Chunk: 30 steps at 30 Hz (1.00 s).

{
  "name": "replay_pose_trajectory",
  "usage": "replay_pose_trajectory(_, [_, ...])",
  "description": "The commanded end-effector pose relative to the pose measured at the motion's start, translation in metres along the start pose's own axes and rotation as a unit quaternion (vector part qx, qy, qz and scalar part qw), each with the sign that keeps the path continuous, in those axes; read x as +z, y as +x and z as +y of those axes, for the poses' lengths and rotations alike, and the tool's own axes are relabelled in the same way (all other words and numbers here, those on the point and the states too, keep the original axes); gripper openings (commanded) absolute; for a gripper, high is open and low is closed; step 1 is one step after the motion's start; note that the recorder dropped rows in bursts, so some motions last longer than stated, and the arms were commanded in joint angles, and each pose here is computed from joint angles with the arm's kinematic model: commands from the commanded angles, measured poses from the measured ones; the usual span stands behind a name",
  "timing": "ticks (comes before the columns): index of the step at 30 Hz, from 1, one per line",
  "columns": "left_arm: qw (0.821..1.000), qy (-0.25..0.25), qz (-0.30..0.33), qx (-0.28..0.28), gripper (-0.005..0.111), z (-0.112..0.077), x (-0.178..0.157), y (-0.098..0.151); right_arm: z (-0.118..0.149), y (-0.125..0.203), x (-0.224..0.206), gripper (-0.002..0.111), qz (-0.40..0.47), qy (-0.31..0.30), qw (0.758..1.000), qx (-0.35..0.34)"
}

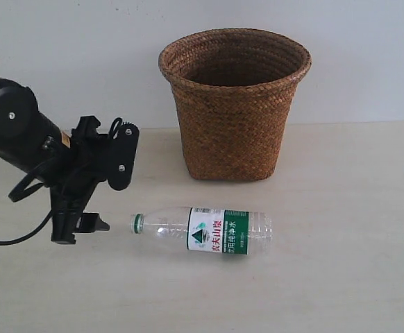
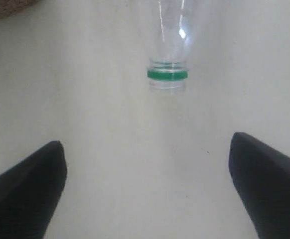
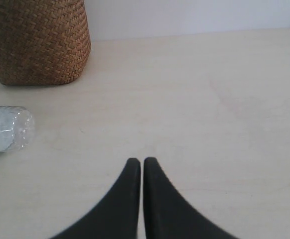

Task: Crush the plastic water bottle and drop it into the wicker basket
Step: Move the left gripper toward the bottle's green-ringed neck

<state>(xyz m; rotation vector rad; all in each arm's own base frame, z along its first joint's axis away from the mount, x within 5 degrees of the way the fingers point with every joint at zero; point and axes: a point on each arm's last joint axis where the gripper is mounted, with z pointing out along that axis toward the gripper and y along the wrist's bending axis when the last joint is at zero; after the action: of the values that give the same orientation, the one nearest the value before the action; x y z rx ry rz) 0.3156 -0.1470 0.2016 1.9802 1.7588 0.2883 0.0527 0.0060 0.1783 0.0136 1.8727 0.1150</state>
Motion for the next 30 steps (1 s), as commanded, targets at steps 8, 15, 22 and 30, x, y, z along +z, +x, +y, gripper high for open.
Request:
replay_pose_trajectory(8, [1.0, -0.006, -0.008, -0.012, 0.082, -0.003, 0.03, -0.001, 0.0, -0.001, -0.001, 0.0, -0.006, -0.001, 1.0, 0.0])
replay_pose_trajectory(15, [1.0, -0.01, -0.01, 0.006, 0.082, -0.003, 0.039, -0.001, 0.0, -0.001, -0.001, 0.0, -0.006, -0.001, 1.0, 0.0])
replay_pose_trajectory(22, [1.0, 0.008, -0.014, 0.007, 0.082, -0.01, 0.058, -0.001, 0.0, -0.001, -0.001, 0.0, -0.006, -0.001, 1.0, 0.0])
replay_pose_trajectory(30, [1.0, -0.01, -0.023, 0.0, 0.082, -0.01, 0.07, -0.004, 0.0, -0.001, -0.001, 0.0, -0.004, -0.001, 1.0, 0.0])
